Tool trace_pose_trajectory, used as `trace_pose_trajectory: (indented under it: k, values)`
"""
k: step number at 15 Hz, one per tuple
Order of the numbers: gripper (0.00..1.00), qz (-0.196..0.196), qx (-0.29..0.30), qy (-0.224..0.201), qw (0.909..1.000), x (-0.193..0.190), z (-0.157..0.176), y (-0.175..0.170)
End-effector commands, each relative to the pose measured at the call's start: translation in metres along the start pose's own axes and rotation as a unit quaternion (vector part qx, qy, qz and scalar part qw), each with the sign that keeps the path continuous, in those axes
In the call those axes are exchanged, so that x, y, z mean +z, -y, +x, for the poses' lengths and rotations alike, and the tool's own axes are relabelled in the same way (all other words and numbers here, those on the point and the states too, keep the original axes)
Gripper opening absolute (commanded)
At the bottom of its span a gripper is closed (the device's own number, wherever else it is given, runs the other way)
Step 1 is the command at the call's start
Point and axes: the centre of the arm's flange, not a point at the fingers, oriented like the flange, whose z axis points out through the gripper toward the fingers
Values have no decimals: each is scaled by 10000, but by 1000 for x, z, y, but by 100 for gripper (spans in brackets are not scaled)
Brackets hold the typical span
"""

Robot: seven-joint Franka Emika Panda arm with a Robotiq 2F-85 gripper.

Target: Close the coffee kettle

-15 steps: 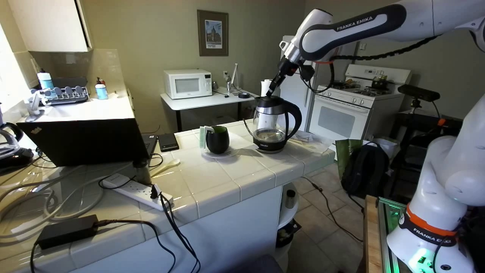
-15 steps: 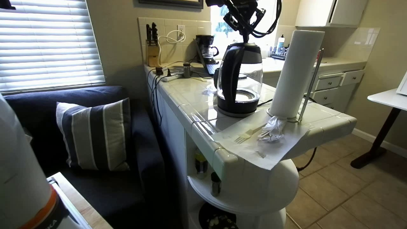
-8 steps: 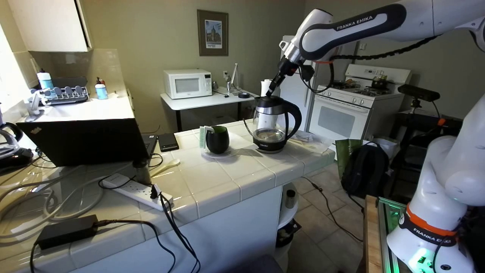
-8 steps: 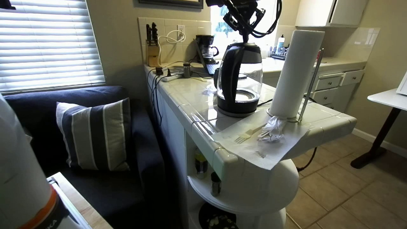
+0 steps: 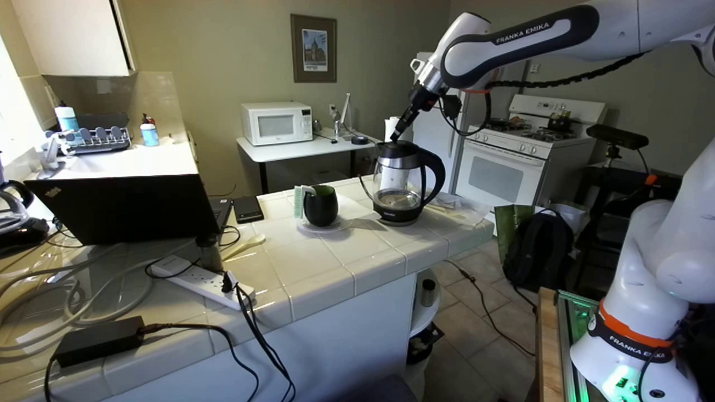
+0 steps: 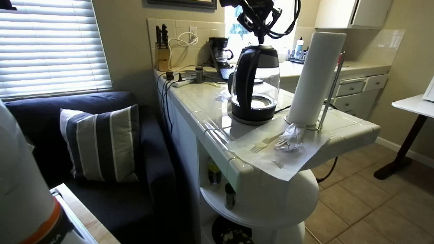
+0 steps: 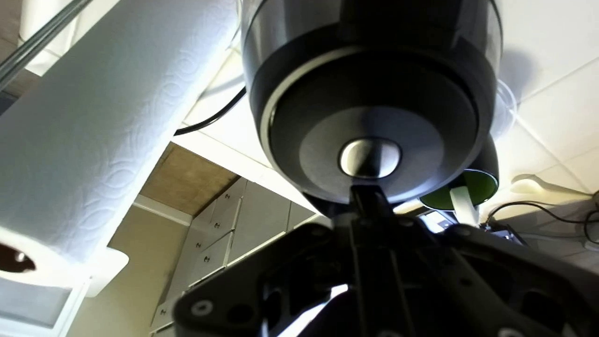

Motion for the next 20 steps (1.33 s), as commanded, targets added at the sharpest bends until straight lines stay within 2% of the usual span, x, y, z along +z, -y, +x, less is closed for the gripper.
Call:
trace_pose_trajectory:
  k: [1, 7, 12, 17, 20]
  values:
    - [0, 54, -64, -98, 9999, 7, -2, 0]
    - [0, -4, -118, -80, 9999, 23, -6, -4]
    - [0, 112, -146, 160, 9997, 35, -15, 0]
    - [0, 93, -71, 110, 9999, 16, -6, 3]
    - [0, 87, 137, 266, 9995, -1, -4, 11]
